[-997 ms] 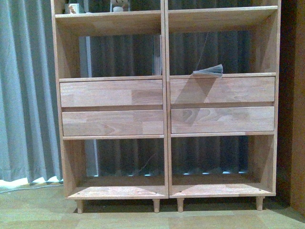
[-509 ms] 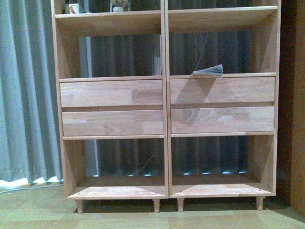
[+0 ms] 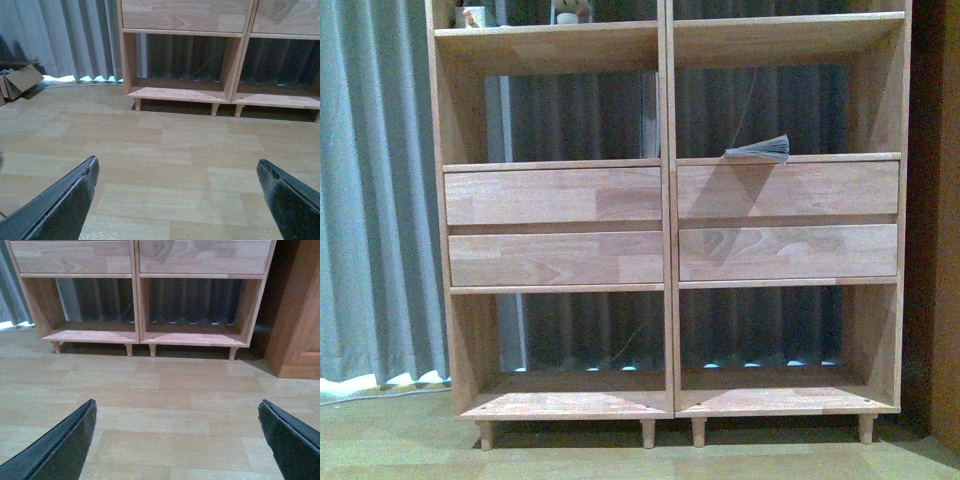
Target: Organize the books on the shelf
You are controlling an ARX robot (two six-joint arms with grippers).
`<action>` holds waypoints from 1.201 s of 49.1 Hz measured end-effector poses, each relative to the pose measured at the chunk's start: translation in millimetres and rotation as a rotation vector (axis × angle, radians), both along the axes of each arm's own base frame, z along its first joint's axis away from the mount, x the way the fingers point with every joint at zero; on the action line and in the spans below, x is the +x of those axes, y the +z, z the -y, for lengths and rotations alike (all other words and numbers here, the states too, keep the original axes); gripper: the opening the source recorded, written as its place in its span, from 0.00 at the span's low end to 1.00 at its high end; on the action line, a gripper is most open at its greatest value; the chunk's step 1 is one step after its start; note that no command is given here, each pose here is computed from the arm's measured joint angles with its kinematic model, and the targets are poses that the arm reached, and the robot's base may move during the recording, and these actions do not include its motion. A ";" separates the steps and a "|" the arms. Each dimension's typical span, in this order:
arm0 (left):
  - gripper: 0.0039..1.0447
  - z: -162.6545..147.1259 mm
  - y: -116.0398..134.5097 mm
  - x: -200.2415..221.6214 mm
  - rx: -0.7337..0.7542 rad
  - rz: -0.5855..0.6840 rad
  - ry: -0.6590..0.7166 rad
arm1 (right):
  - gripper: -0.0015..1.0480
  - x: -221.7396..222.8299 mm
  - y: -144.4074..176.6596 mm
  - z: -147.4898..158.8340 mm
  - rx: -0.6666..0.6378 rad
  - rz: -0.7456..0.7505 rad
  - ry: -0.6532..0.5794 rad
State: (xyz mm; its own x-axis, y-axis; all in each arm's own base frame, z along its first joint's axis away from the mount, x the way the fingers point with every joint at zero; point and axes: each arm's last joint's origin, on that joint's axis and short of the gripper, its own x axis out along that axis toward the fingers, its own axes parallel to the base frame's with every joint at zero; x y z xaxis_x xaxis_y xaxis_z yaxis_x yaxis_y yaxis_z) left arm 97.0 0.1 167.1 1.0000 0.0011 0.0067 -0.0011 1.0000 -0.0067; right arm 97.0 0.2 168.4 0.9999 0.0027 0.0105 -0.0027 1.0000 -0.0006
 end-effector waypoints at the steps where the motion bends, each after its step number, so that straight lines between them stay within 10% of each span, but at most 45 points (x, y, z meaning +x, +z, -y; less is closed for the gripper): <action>1: 0.93 0.0 0.0 0.0 0.000 0.000 0.000 | 0.93 0.0 0.0 0.0 0.000 0.000 0.000; 59: 0.93 0.0 0.0 0.0 0.000 0.000 0.000 | 0.93 0.0 0.0 0.0 0.000 0.000 0.000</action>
